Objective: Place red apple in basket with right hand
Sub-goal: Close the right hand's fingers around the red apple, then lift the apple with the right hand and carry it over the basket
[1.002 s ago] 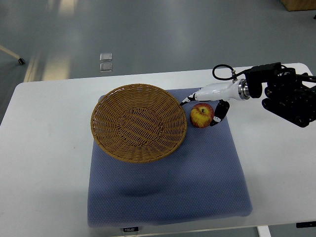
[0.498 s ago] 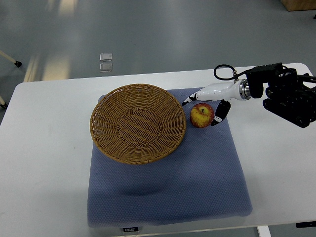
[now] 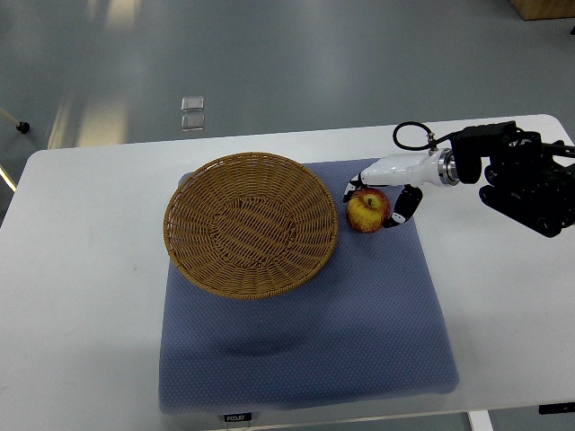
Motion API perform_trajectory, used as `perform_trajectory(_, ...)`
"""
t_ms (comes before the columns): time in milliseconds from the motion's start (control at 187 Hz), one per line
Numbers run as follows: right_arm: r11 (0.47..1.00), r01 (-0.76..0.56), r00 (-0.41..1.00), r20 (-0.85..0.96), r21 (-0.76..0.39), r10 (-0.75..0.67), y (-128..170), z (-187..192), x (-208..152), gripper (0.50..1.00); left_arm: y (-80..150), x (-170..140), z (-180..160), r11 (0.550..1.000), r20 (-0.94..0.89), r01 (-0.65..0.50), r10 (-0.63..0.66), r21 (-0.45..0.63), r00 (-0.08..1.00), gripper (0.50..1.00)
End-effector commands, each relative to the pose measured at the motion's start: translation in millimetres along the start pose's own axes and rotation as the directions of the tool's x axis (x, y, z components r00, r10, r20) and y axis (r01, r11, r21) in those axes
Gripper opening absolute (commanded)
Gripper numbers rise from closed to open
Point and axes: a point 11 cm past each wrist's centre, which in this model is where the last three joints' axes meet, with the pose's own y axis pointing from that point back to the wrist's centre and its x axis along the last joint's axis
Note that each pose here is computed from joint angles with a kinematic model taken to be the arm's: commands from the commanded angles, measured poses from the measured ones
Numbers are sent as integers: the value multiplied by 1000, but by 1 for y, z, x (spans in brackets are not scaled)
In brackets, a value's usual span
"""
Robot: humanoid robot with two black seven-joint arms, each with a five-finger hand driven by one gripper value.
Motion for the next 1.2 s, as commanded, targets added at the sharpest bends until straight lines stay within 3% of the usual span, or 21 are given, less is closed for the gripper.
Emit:
perform_trajectory(0, 1000, 0, 1000, -3, -1, 0, 1, 0, 1, 727, 0, 0, 0, 1000, 1, 0, 0, 0, 1000, 1000)
perform_trajectory(300, 1000, -23, 1000, -20, -17, 23, 9, 6, 17, 727, 0, 0, 0, 1000, -1, 0, 0, 0, 1000, 1000)
perform_trajectory(557, 995, -102, 993, -57, -20, 100, 22, 4, 64, 735, 0, 0, 0, 1000, 1, 0, 0, 0, 1000, 1000)
perform_trajectory(562, 992, -126, 989, -74, -15, 125, 25, 0, 79, 735, 0, 0, 0, 1000, -1, 0, 0, 0, 1000, 1000)
perform_trajectory(691, 984, -175, 981, -80, 21, 177, 29, -13, 107, 742, 0, 0, 0, 1000, -1, 0, 0, 0, 1000, 1000)
perform_trajectory(948, 972, -172, 979, -78, 159, 186, 5, -54, 111, 744, 0, 0, 0, 1000, -1, 0, 0, 0, 1000, 1000)
perform_trajectory(1012, 949, -212, 974, -32, 234, 225, -7, -81, 120, 746, 0, 0, 0, 1000, -1, 0, 0, 0, 1000, 1000)
perform_trajectory(1195, 937, -176, 982, -5, 300, 187, -31, -107, 97, 752, 0, 0, -1, 1000, 0, 0, 0, 1, 1000, 1000)
